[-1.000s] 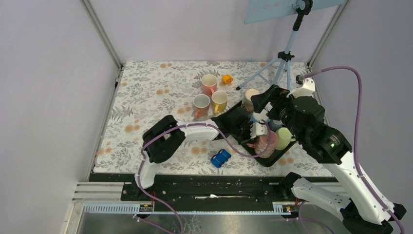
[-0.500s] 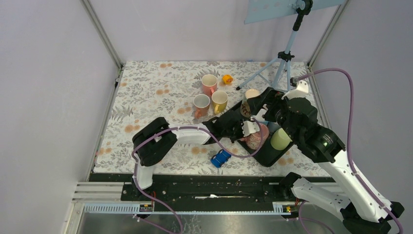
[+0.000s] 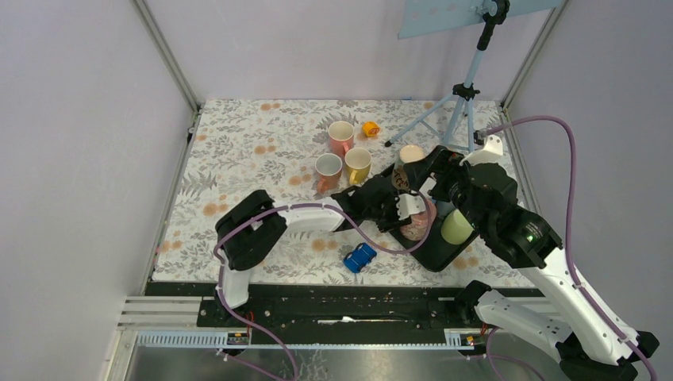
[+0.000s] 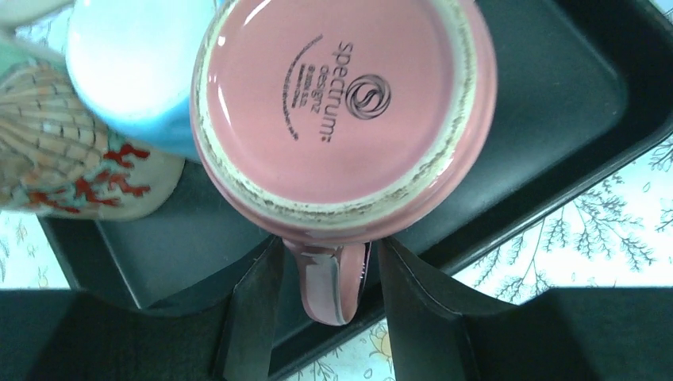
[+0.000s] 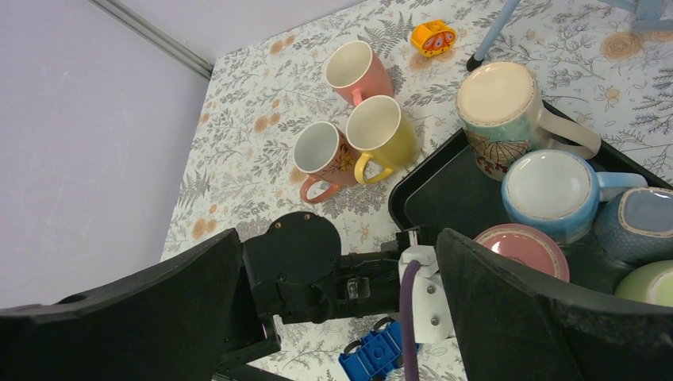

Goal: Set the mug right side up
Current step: Turn over the cup on the tray.

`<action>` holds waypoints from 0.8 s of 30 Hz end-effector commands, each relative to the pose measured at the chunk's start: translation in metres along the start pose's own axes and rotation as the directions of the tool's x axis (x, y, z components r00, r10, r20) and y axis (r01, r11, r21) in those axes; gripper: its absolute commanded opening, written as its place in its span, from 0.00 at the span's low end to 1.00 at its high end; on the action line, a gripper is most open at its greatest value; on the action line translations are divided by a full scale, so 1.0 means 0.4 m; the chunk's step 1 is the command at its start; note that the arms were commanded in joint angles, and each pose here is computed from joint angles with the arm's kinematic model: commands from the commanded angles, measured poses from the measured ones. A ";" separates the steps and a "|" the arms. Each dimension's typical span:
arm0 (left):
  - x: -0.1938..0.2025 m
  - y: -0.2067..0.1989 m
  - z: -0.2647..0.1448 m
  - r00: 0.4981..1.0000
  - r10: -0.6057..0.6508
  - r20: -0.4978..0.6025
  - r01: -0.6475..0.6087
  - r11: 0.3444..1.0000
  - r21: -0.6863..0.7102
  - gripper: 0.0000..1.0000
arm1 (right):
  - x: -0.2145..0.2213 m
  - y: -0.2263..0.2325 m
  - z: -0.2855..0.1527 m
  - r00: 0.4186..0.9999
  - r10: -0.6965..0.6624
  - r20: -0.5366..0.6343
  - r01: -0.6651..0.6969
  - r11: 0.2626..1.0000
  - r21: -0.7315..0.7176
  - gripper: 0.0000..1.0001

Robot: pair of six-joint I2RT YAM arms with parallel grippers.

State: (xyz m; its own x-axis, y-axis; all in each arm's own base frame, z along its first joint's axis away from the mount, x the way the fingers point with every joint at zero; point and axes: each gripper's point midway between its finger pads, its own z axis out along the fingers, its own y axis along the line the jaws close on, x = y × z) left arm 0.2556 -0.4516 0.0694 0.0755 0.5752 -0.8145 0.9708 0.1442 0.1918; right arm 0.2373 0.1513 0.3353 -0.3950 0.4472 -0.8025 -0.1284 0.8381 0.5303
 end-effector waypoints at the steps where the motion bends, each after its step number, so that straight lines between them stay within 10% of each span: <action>1: -0.074 -0.004 0.011 0.997 0.066 0.041 -0.069 0.993 0.099 0.51 | -0.021 0.015 -0.002 0.999 0.029 0.033 -0.028 0.999 -0.028 1.00; 24: -0.056 -0.004 0.063 0.998 0.044 -0.051 -0.030 0.969 0.243 0.45 | -0.003 0.021 0.008 0.999 0.035 0.003 -0.035 0.999 -0.033 1.00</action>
State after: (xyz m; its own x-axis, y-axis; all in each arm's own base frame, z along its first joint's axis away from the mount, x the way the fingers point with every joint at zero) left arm 0.2535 -0.4665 0.0478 0.0664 0.6824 -0.7280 0.9978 -0.0427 0.0510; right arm 0.2365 0.1552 0.3318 -0.4132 0.4483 -0.7926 -0.1323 0.8316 0.5393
